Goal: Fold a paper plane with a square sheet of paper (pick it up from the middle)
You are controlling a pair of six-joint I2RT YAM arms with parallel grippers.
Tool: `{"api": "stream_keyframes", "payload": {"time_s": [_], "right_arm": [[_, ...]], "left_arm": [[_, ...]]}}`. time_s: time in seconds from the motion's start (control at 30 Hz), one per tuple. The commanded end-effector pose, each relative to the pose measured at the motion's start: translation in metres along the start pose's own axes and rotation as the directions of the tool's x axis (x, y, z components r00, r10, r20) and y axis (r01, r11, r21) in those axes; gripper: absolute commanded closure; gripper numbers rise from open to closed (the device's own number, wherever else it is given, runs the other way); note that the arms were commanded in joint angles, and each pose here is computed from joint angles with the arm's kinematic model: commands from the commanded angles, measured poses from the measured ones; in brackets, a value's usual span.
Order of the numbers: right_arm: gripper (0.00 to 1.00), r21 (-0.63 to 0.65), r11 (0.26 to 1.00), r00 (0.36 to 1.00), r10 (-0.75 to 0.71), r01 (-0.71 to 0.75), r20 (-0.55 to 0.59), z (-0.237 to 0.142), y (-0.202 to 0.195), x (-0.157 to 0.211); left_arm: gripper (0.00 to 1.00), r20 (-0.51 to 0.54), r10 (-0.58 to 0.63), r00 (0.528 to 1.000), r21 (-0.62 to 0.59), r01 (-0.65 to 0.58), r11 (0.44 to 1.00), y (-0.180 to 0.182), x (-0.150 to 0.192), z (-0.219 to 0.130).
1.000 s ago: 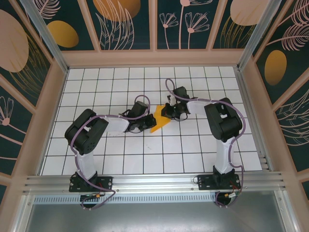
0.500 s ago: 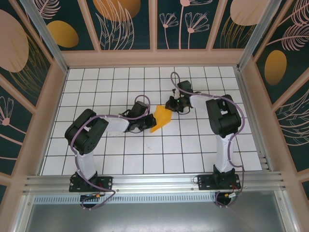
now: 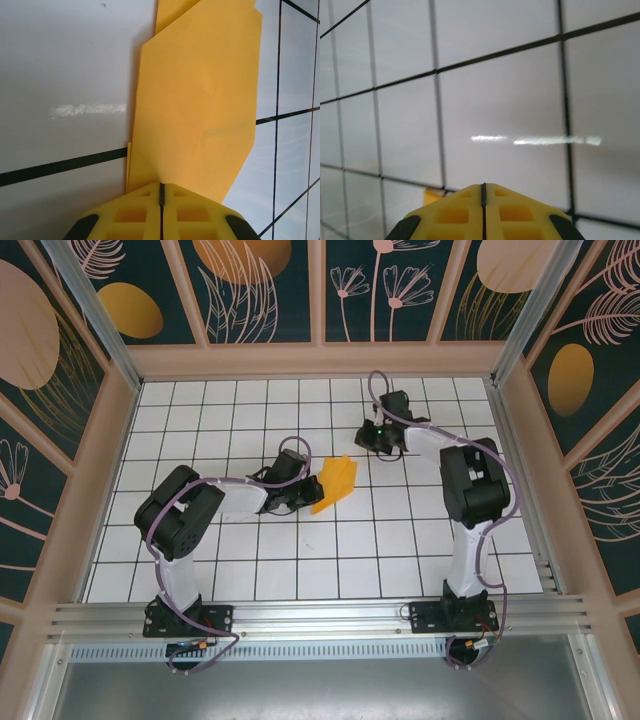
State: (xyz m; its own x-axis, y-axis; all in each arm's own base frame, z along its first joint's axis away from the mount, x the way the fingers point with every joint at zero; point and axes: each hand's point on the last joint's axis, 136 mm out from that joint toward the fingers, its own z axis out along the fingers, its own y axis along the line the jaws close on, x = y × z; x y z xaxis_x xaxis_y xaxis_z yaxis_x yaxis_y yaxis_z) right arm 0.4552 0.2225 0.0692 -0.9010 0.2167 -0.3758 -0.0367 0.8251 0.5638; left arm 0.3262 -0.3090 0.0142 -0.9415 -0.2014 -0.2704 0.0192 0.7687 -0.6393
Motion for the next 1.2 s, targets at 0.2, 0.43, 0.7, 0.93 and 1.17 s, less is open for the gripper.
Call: {"api": "stream_keyframes", "payload": {"time_s": [0.2,0.43,0.7,0.93,1.17], "right_arm": [[0.95,-0.153,0.988,0.981,-0.037,0.008,-0.19,0.005,0.058,0.096],[0.96,-0.148,0.989,0.959,-0.022,-0.021,-0.281,0.024,0.052,0.125],[0.96,-0.047,0.998,0.942,0.032,-0.051,-0.334,0.042,0.021,0.144],[0.96,-0.017,0.998,0.936,0.052,-0.061,-0.349,0.048,0.011,0.151],[0.96,-0.003,0.998,0.933,0.059,-0.064,-0.356,0.052,0.008,0.153]], "left_arm": [[0.93,-0.053,-0.026,0.998,-0.151,0.018,0.988,0.043,0.023,0.001],[0.93,-0.048,-0.024,0.999,-0.128,0.018,0.992,0.037,0.021,-0.002],[0.89,-0.034,-0.001,0.999,-0.042,-0.001,0.999,0.006,0.012,-0.02],[0.83,-0.057,0.019,0.998,0.006,-0.019,1.0,-0.009,0.018,-0.026],[0.83,-0.099,0.004,0.995,-0.031,-0.007,0.999,0.006,0.035,-0.023]]}}
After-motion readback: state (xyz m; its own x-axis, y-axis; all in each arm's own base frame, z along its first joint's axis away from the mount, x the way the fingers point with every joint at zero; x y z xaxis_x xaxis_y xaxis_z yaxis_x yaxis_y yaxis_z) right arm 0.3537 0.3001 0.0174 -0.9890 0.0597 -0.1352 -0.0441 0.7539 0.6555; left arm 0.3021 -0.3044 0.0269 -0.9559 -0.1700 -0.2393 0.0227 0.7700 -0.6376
